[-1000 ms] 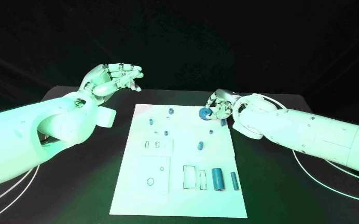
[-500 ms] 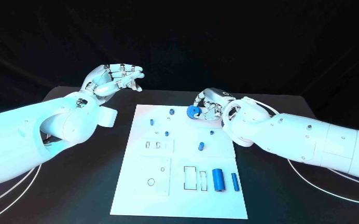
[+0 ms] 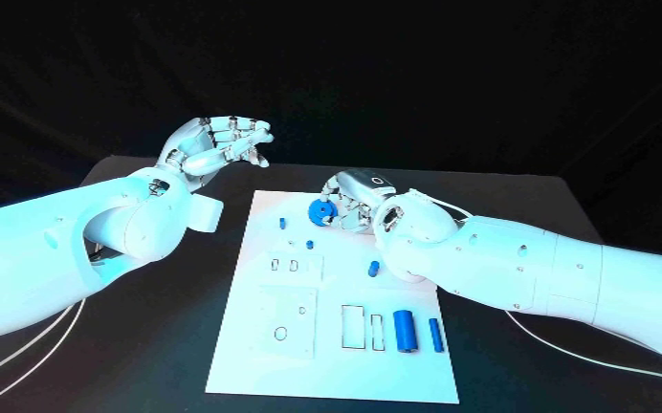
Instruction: Assemble the parts on the task board
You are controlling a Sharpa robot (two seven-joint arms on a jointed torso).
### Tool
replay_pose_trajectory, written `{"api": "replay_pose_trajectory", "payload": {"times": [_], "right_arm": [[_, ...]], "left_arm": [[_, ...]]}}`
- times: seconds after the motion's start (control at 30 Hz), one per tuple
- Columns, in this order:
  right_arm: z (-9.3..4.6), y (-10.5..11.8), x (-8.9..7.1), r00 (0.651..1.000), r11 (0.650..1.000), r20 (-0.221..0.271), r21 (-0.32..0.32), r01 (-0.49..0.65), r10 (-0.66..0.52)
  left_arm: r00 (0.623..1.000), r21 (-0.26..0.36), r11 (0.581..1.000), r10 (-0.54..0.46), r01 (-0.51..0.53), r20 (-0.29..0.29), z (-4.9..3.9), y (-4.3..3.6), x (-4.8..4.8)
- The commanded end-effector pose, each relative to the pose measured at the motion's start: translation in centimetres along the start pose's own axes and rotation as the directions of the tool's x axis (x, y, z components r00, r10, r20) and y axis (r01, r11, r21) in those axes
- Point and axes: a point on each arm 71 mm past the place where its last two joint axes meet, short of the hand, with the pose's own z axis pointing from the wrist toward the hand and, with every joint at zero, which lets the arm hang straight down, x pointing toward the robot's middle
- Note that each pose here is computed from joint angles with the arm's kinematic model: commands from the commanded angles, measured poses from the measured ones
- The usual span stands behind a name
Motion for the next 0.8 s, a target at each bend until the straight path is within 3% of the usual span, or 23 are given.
{"api": "replay_pose_trajectory", "payload": {"times": [0.03,0.8], "right_arm": [[0.5,0.5,0.3,0.999,0.999,0.017,-0.013,0.035,-0.035],[1.9,0.4,2.8,0.996,0.998,-0.054,0.008,0.066,-0.066]], "left_arm": [[1.0,0.013,1.0,-0.01,0.011,-0.021,0.13,-0.18,0.32],[0.999,0.01,1.0,-0.015,0.015,-0.029,0.43,-0.08,0.73]]}}
